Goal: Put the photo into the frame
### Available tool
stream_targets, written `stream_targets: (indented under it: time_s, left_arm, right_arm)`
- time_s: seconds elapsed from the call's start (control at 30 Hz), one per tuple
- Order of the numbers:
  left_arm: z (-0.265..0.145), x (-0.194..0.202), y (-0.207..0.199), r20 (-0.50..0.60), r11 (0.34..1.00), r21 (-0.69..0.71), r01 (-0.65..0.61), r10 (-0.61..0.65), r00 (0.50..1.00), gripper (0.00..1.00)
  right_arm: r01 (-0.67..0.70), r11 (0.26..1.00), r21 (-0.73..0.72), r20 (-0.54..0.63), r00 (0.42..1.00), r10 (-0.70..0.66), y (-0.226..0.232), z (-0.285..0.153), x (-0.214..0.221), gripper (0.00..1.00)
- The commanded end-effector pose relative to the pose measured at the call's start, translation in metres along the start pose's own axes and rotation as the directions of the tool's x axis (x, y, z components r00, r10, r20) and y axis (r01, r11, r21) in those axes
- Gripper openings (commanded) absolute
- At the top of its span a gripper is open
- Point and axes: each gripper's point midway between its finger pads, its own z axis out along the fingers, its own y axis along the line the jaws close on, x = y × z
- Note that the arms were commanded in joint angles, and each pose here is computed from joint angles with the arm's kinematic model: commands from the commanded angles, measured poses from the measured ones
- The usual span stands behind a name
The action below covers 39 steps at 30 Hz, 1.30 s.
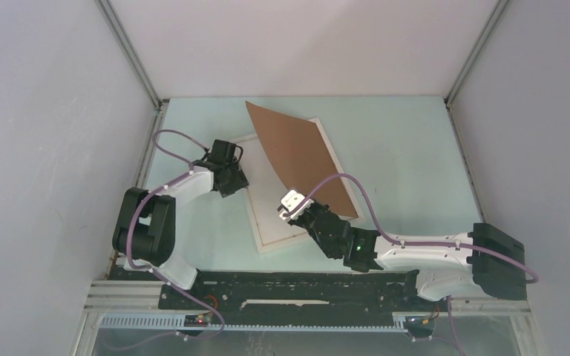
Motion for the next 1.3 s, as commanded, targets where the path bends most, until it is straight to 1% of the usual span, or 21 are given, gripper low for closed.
stream_targets:
  time_s: [0.0,0.03,0.23,0.3,0.33,0.47,0.53,0.57,0.6,0.63,0.67,0.83,0.97,1.0,1.03,1.1,1.13,1.17,1.27]
  left_arm:
    - [0.001,0.004,-0.001,0.004,1.000,0.010,-0.004,0.004,1.000,0.55]
    - [0.002,0.006,-0.001,-0.002,1.000,0.008,-0.008,0.008,1.000,0.57]
    - [0.008,0.012,-0.003,-0.023,1.000,0.012,-0.013,0.014,1.000,0.59]
    - [0.009,0.013,-0.005,-0.027,1.000,0.018,-0.012,0.013,1.000,0.59]
    - [0.010,0.014,-0.005,-0.031,1.000,0.019,-0.010,0.010,0.999,0.57]
    - [0.013,0.015,-0.005,-0.035,1.000,0.013,-0.005,0.006,0.999,0.42]
    - [0.013,0.014,-0.004,-0.032,1.000,0.007,-0.006,0.006,0.999,0.36]
    - [0.013,0.012,-0.003,-0.026,1.000,-0.001,-0.007,0.007,1.000,0.31]
    - [0.011,0.011,-0.002,-0.020,1.000,-0.006,-0.008,0.008,1.000,0.22]
    - [0.010,0.009,-0.002,-0.014,1.000,-0.009,-0.006,0.006,1.000,0.10]
    - [0.009,0.008,-0.001,-0.007,1.000,-0.016,-0.004,0.004,1.000,0.01]
    - [0.001,0.005,-0.007,0.026,0.999,0.034,0.031,-0.032,0.999,0.00]
    - [-0.001,0.007,-0.014,0.004,0.997,0.070,0.019,-0.020,1.000,0.00]
    - [-0.002,0.007,-0.013,0.005,0.998,0.065,0.017,-0.018,1.000,0.09]
    - [-0.004,0.006,-0.013,0.012,0.997,0.069,0.020,-0.020,1.000,0.36]
    - [-0.009,0.004,-0.011,0.040,0.997,0.074,0.033,-0.036,0.999,0.82]
    - [-0.011,0.002,-0.012,0.054,0.996,0.079,0.036,-0.040,0.998,0.94]
    - [-0.014,0.000,-0.011,0.067,0.996,0.082,0.038,-0.043,0.997,0.98]
    - [-0.019,-0.003,-0.008,0.095,0.996,0.076,0.041,-0.048,0.994,1.00]
  right_arm:
    - [-0.148,0.987,-0.056,-0.051,0.988,0.146,0.024,-0.003,0.019,0.00]
    - [-0.149,0.987,-0.055,-0.050,0.988,0.146,0.023,-0.003,0.019,0.00]
    - [-0.152,0.987,-0.056,-0.047,0.988,0.150,0.024,-0.003,0.018,0.00]
    - [-0.151,0.987,-0.058,-0.050,0.988,0.148,0.025,-0.002,0.019,0.00]
    - [-0.150,0.987,-0.058,-0.048,0.988,0.147,0.024,-0.003,0.018,0.00]
    - [-0.150,0.987,-0.056,-0.047,0.988,0.147,0.023,-0.003,0.018,0.00]
    - [-0.146,0.988,-0.055,-0.049,0.988,0.144,0.023,-0.002,0.019,0.00]
    - [-0.147,0.988,-0.055,-0.050,0.988,0.144,0.023,-0.003,0.019,0.00]
    - [-0.146,0.988,-0.057,-0.051,0.988,0.144,0.024,-0.002,0.019,0.00]
    - [-0.146,0.988,-0.059,-0.051,0.988,0.143,0.025,-0.002,0.019,0.00]
    - [-0.145,0.988,-0.057,-0.052,0.989,0.142,0.024,-0.002,0.019,0.00]
    - [-0.143,0.988,-0.053,-0.053,0.989,0.140,0.023,-0.003,0.020,0.00]
    - [-0.146,0.988,-0.055,-0.055,0.988,0.143,0.024,-0.003,0.020,0.00]
    - [-0.146,0.988,-0.059,-0.056,0.988,0.142,0.025,-0.003,0.020,0.00]
    - [-0.146,0.988,-0.059,-0.056,0.988,0.143,0.025,-0.003,0.020,0.00]
    - [-0.150,0.987,-0.056,-0.058,0.988,0.146,0.025,-0.003,0.021,0.00]
    - [-0.151,0.987,-0.055,-0.058,0.987,0.148,0.024,-0.003,0.021,0.00]
    - [-0.153,0.987,-0.053,-0.059,0.987,0.150,0.024,-0.003,0.021,0.00]
    - [-0.162,0.985,-0.054,-0.059,0.986,0.159,0.024,-0.003,0.020,0.00]
